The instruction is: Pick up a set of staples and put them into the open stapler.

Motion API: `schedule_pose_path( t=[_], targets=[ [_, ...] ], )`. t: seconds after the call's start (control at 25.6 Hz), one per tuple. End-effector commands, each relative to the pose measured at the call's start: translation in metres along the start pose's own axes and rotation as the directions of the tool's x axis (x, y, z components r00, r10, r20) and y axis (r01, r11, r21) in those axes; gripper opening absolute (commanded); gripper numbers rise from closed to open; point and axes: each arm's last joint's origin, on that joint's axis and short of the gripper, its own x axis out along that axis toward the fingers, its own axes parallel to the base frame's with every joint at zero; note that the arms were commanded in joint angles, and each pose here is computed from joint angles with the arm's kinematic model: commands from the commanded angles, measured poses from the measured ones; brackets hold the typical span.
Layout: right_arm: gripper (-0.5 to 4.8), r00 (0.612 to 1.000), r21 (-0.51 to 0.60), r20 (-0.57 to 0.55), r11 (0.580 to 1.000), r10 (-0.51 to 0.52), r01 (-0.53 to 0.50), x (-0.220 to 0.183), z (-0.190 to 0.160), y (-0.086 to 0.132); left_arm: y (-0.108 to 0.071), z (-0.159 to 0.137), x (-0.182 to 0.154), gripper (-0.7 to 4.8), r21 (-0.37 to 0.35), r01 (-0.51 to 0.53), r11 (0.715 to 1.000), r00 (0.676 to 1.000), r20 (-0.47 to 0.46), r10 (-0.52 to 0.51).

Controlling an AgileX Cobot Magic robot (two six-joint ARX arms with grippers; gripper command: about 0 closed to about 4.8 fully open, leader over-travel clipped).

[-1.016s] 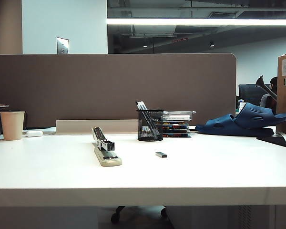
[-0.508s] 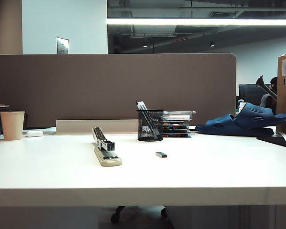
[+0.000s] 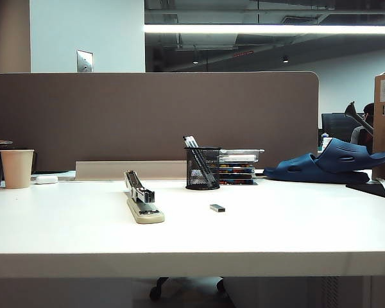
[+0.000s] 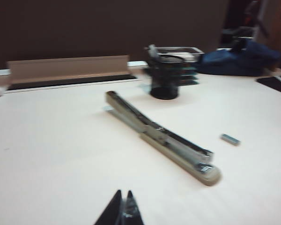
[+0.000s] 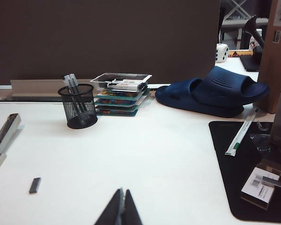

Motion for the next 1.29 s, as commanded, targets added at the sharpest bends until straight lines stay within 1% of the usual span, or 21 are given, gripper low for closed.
schedule_pose_path(
  t=[0.04, 0.2, 0.31, 0.47, 0.66, 0.7, 0.82, 0.9, 0.98, 1.09, 1.29],
  targets=[
    [-0.06, 1.000, 0.006, -0.014, 1.000, 0.006, -0.006, -0.004, 0.013, 0.002, -0.003, 0.002, 0.000, -0.06, 0.007, 0.116, 0.993, 0.993, 0.014, -0.116],
    [-0.06, 0.999, 0.013, -0.049, 1.000, 0.018, -0.017, -0.003, 0.026, 0.003, -0.006, 0.002, -0.001, -0.06, 0.008, 0.199, 0.980, 0.980, 0.014, -0.199],
    [-0.06, 0.995, 0.024, -0.089, 0.999, 0.049, -0.047, 0.003, 0.037, 0.004, -0.007, 0.002, -0.001, -0.06, 0.009, 0.237, 0.971, 0.971, 0.014, -0.238],
    [-0.06, 0.986, 0.043, -0.141, 0.995, 0.092, -0.087, 0.017, 0.055, 0.004, -0.007, 0.002, -0.001, -0.06, 0.008, 0.254, 0.967, 0.967, 0.014, -0.254],
    [-0.06, 0.962, 0.080, -0.232, 0.989, 0.142, -0.127, 0.042, 0.082, 0.004, -0.007, 0.002, -0.001, -0.06, 0.005, 0.253, 0.967, 0.967, 0.014, -0.253],
    [-0.06, 0.948, 0.093, -0.269, 0.985, 0.168, -0.148, 0.055, 0.092, 0.006, -0.007, 0.002, -0.001, -0.06, 0.006, 0.253, 0.968, 0.967, 0.013, -0.253],
    [-0.06, 0.918, 0.111, -0.319, 0.972, 0.234, -0.209, 0.083, 0.106, 0.015, -0.007, 0.002, -0.001, -0.06, 0.006, 0.252, 0.968, 0.968, 0.013, -0.252],
    [-0.06, 0.876, 0.122, -0.383, 0.956, 0.293, -0.267, 0.117, 0.110, 0.033, -0.007, 0.002, -0.001, -0.06, 0.005, 0.251, 0.968, 0.968, 0.013, -0.251],
    [-0.06, 0.856, 0.104, -0.438, 0.961, 0.275, -0.256, 0.142, 0.107, 0.048, -0.007, 0.002, -0.001, -0.06, 0.004, 0.250, 0.968, 0.968, 0.012, -0.251],
    [-0.06, 0.815, 0.110, -0.493, 0.951, 0.305, -0.289, 0.166, 0.098, 0.064, -0.007, 0.001, -0.001, -0.06, 0.001, 0.250, 0.968, 0.968, 0.006, -0.250],
    [-0.05, 0.726, 0.130, -0.589, 0.928, 0.355, -0.348, 0.203, 0.073, 0.094, -0.007, 0.000, -0.001, -0.06, -0.004, 0.250, 0.968, 0.968, -0.001, -0.250]
  ],
)
